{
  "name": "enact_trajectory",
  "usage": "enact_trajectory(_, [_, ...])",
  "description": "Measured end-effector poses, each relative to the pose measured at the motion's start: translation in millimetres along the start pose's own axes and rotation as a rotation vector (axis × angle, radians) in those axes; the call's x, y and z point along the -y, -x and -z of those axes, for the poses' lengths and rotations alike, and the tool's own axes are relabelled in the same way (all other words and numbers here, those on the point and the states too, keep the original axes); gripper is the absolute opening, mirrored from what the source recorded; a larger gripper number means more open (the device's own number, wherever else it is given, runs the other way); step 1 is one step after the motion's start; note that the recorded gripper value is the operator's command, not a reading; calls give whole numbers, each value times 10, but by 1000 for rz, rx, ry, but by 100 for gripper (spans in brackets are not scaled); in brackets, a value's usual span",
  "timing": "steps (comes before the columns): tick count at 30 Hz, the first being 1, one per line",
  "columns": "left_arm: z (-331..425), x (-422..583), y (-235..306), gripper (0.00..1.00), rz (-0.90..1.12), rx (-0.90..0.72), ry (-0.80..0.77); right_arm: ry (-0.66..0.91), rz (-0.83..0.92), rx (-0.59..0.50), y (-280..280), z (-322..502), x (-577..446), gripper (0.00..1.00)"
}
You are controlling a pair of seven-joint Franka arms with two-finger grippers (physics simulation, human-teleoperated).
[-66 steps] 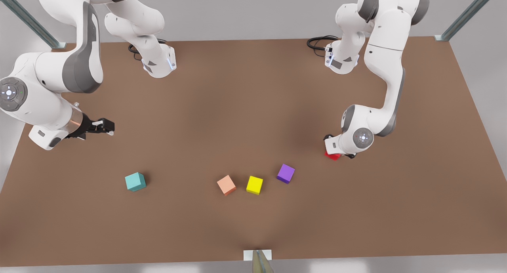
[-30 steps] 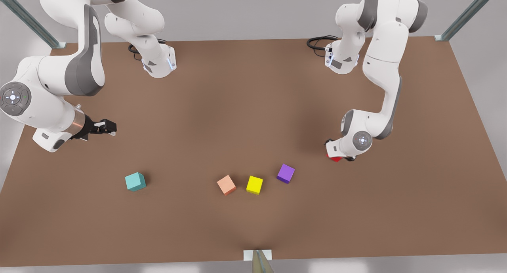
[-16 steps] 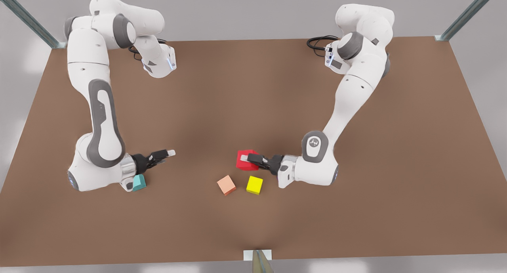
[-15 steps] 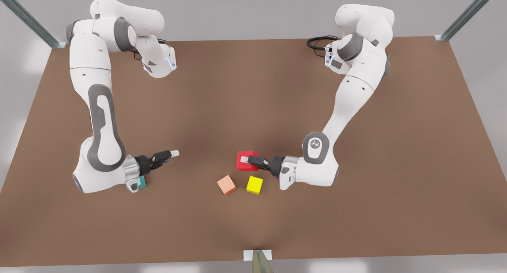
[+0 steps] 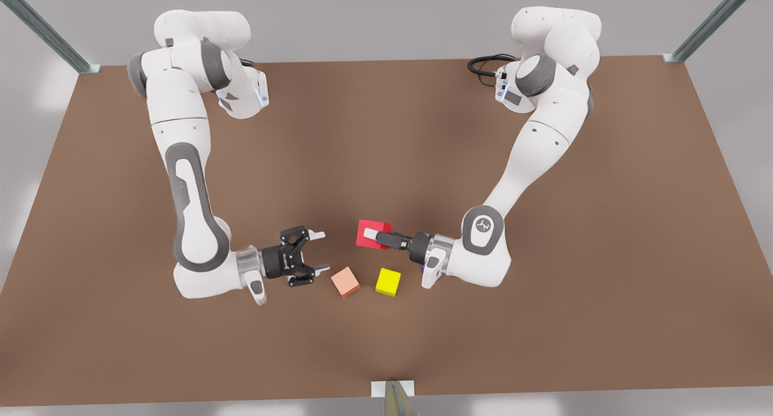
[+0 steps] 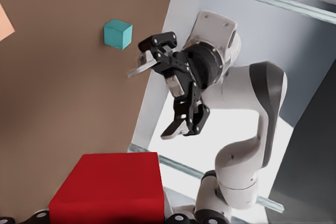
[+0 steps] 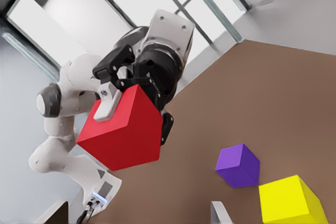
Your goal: Pick up red wooden cube and pass to hand red wooden cube and place in blue wooden cube
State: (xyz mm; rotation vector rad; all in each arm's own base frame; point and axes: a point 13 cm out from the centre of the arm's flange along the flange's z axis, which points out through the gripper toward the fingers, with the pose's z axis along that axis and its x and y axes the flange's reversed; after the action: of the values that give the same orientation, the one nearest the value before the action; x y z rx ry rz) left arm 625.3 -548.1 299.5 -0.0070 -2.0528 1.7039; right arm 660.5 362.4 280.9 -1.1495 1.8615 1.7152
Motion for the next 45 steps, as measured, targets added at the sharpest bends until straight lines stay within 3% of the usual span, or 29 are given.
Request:
enact_trajectory(11, [53,-68,59,54,-36,18,15,-49,367,83,30,-591,-285,100])
enact_trajectory(34, [-137,-80,217,55,-60,99,26,-137,697,186,7,-1088,-161,99])
enact_trajectory(36, [-128,-76,233,55,-60,106,26,-142,714,188,14,-1085,-152,72])
enact_trajectory(40, [-147,-83,251,55,-58,115,27,-147,745,187,21,-1081,-143,71])
enact_trajectory(41, [-149,-82,255,59,-57,117,27,-148,751,188,21,-1080,-142,71])
enact_trajectory(42, [-150,-80,259,94,-57,119,26,-149,758,188,22,-1082,-143,71])
enact_trajectory(43, [-149,-77,262,100,-57,120,24,-149,764,188,24,-1086,-147,71])
enact_trajectory(45, [-145,-52,263,100,-59,122,17,-150,776,190,34,-1084,-151,72])
